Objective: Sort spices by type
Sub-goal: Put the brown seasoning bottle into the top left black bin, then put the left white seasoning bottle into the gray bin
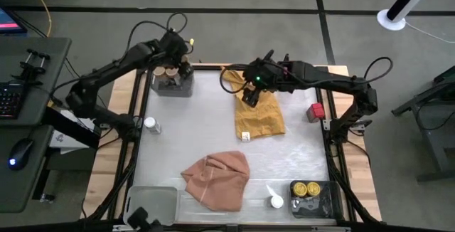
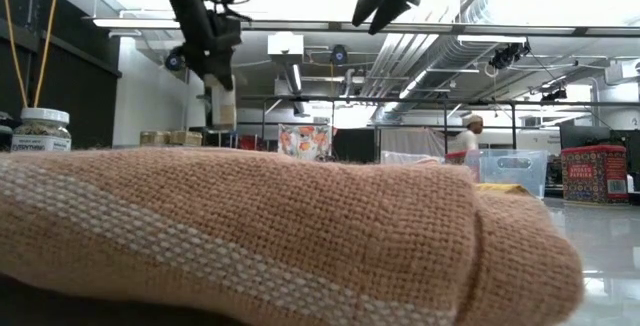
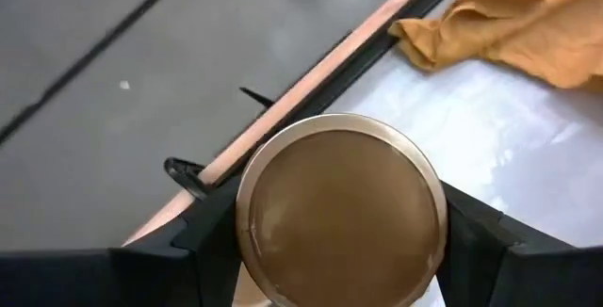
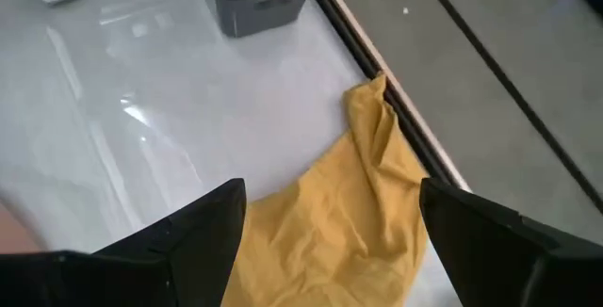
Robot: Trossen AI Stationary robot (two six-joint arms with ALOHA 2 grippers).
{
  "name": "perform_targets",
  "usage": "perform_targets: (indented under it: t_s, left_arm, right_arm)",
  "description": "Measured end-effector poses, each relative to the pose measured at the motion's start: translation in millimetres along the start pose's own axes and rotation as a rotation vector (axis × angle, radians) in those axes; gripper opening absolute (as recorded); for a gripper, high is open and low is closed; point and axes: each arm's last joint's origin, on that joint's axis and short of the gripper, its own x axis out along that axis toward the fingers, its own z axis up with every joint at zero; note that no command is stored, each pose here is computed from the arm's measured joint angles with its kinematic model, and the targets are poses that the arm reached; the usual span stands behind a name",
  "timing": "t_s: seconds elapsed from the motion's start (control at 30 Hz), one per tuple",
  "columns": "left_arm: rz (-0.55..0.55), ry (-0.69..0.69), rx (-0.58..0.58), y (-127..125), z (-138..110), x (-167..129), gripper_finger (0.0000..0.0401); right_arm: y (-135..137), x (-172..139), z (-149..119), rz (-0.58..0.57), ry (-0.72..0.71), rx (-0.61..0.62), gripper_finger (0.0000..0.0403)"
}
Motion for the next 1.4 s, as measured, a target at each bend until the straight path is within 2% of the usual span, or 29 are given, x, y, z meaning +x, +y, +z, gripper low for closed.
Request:
perform_targets:
  t_s: [0.23, 0.7, 0.83, 1.03, 1.07, 1.23, 1.3, 1.4]
  left_arm:
    - [-0.045, 0.126, -0.074, 13, -2, 36, 0.0237]
    - [-0.016, 0.299, -0.181, 6, -8, 99, 0.0237]
    - [0.002, 0.314, -0.236, 5, -9, 106, 0.0237]
    - [0.022, 0.305, -0.242, 4, -8, 106, 0.0238]
    - [0.022, 0.304, -0.241, 4, -8, 106, 0.0248]
    - [0.021, 0.315, -0.233, 4, -10, 104, 0.0354]
    - [0.024, 0.316, -0.237, 6, -10, 102, 0.0376]
    - [0.027, 0.285, -0.249, 9, -6, 92, 0.0384]
  right_arm:
    - [6, -1, 0, 0.024, -0.013, 0.02, 0.0312]
    - [12, -3, -1, 0.038, -0.016, 0.06, 0.0312]
    - [12, -3, -1, 0.038, -0.016, 0.06, 0.0312]
    - [12, -3, -1, 0.038, -0.016, 0.057, 0.0312]
    - [12, -3, -1, 0.038, -0.016, 0.057, 0.0312]
    - [12, -3, -1, 0.046, -0.013, 0.056, 0.0312]
    - [12, -3, -1, 0.05, -0.013, 0.05, 0.0312]
    - [12, -3, -1, 0.05, -0.013, 0.037, 0.0312]
